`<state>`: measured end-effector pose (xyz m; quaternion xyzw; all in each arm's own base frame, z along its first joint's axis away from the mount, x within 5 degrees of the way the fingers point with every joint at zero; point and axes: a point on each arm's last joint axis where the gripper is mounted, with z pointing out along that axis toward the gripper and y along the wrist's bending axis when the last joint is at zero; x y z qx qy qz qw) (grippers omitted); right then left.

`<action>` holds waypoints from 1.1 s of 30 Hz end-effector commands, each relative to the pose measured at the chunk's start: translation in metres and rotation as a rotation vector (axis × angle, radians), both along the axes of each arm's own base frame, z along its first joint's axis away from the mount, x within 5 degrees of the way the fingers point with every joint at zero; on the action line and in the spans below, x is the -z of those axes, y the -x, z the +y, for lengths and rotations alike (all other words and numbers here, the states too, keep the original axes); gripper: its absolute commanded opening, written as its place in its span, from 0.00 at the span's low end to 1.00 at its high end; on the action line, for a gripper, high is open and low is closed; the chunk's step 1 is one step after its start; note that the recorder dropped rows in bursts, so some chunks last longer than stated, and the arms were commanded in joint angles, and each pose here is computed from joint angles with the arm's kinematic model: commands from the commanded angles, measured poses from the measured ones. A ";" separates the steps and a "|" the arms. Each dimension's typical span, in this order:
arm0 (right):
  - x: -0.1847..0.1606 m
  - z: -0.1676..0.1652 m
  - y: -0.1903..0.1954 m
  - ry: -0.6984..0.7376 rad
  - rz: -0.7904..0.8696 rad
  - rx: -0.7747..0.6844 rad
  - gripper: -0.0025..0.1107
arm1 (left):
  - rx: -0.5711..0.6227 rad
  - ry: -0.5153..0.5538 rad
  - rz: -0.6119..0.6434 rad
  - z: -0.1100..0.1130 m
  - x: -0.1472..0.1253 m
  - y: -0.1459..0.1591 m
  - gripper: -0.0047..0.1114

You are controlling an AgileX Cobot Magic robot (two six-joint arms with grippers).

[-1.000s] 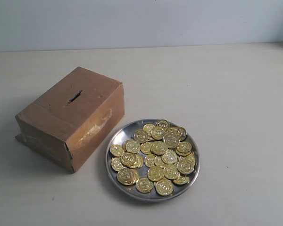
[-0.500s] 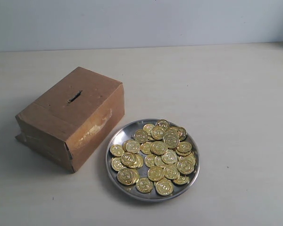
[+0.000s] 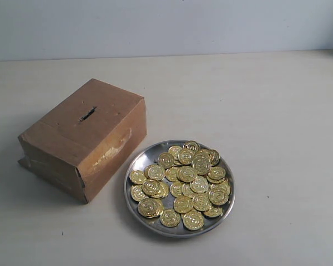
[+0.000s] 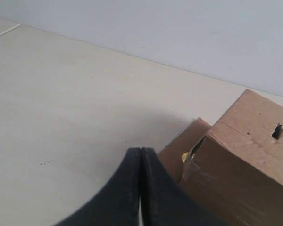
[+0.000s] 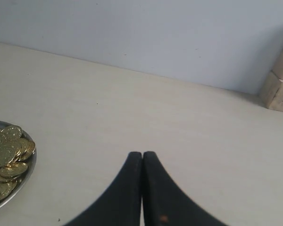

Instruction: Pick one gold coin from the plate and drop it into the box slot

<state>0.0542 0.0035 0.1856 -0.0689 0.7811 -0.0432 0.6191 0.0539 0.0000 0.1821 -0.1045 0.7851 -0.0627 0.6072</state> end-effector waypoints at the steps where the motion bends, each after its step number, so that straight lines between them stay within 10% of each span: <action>1: 0.001 0.000 0.000 -0.008 -0.001 0.005 0.02 | 0.005 0.016 -0.006 -0.001 -0.001 0.000 0.04; 33: 0.001 -0.002 0.000 0.041 -0.005 0.010 0.02 | 0.007 0.017 0.007 -0.001 0.001 0.001 0.04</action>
